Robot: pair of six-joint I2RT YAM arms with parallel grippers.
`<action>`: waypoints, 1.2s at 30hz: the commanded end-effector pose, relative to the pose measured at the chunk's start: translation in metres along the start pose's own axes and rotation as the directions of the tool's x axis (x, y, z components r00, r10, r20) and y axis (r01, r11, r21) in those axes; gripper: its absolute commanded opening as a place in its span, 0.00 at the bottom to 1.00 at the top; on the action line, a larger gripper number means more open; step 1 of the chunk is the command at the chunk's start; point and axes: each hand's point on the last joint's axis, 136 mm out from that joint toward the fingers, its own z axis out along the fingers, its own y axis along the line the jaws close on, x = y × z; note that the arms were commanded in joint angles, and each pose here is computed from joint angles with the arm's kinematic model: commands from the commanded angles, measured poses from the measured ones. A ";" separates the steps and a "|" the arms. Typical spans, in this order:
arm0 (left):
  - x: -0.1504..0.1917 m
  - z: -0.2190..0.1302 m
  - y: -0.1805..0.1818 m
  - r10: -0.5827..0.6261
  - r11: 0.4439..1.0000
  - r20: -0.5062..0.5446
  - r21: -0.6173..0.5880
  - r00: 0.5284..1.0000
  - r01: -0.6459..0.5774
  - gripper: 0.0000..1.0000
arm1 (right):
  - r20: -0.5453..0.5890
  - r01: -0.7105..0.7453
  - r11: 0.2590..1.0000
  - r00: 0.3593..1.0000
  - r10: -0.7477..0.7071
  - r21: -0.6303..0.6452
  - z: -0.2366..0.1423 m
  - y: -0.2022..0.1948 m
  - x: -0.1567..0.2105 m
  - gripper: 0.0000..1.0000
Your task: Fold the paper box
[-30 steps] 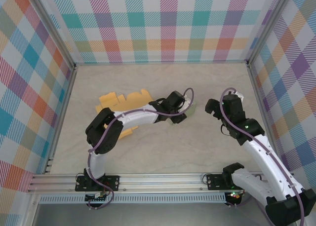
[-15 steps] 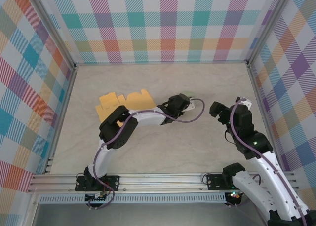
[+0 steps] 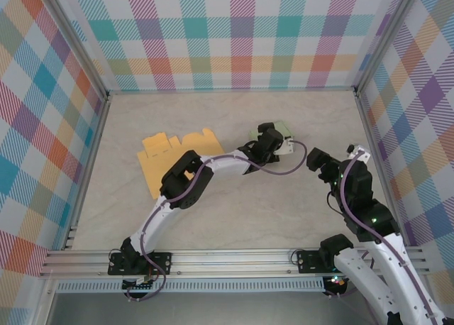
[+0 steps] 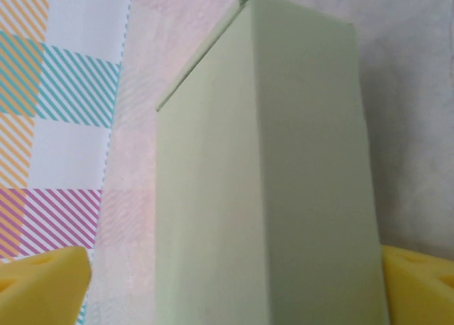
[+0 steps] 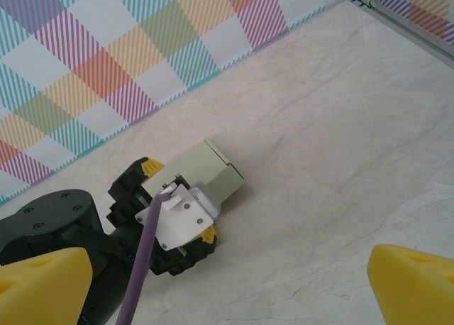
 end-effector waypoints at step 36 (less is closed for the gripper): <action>0.313 -0.356 0.078 -0.963 -0.207 0.253 -0.496 -0.087 0.843 1.00 | -0.414 0.064 0.920 0.879 -0.236 -0.387 0.128 0.152 0.085 1.00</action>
